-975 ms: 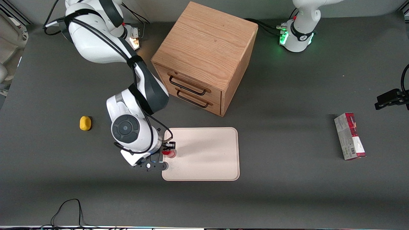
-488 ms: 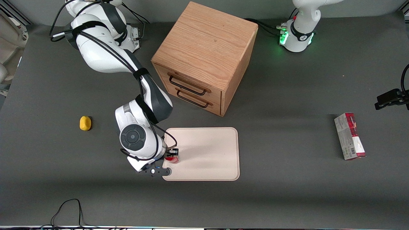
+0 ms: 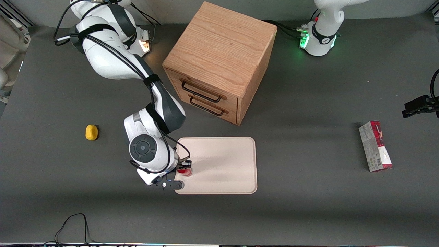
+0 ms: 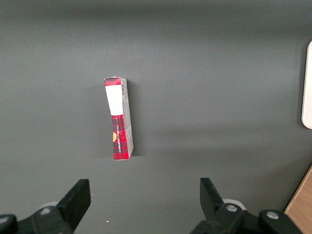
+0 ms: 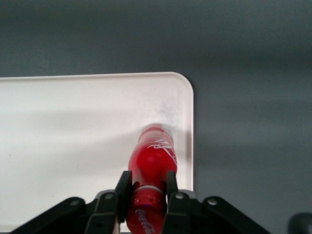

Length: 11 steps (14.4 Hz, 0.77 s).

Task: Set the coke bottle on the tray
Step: 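Lower the bottle onto the tray and open the right gripper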

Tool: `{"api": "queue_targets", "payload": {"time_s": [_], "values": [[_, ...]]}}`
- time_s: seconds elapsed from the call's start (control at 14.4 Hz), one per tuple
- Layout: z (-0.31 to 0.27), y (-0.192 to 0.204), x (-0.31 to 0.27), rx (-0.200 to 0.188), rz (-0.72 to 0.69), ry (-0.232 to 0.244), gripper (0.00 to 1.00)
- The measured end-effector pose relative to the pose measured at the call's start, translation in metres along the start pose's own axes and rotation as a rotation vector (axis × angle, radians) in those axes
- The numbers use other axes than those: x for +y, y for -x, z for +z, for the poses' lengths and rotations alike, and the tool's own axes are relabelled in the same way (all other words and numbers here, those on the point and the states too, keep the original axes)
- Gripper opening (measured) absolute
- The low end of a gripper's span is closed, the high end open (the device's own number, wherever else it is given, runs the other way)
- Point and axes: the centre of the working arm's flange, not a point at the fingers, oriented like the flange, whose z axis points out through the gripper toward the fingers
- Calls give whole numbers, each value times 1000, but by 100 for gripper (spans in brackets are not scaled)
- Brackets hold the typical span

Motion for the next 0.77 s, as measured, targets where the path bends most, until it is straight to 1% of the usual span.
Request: {"api": "queue_targets", "payload": {"time_s": [0.07, 0.14, 0.28, 0.35, 0.42, 0.49, 0.63, 0.77], "values": [[0, 0, 0, 0, 0, 0, 46], [0, 0, 0, 0, 0, 0, 58], [-1, 0, 0, 2, 1, 0, 76], [-3, 0, 0, 3, 1, -1, 87], [-7, 1, 1, -4, 1, 3, 96], [-14, 4, 2, -21, 0, 14, 100], [-45, 14, 6, -59, -1, 38, 100], [-88, 29, 12, -94, -2, 62, 100]]}}
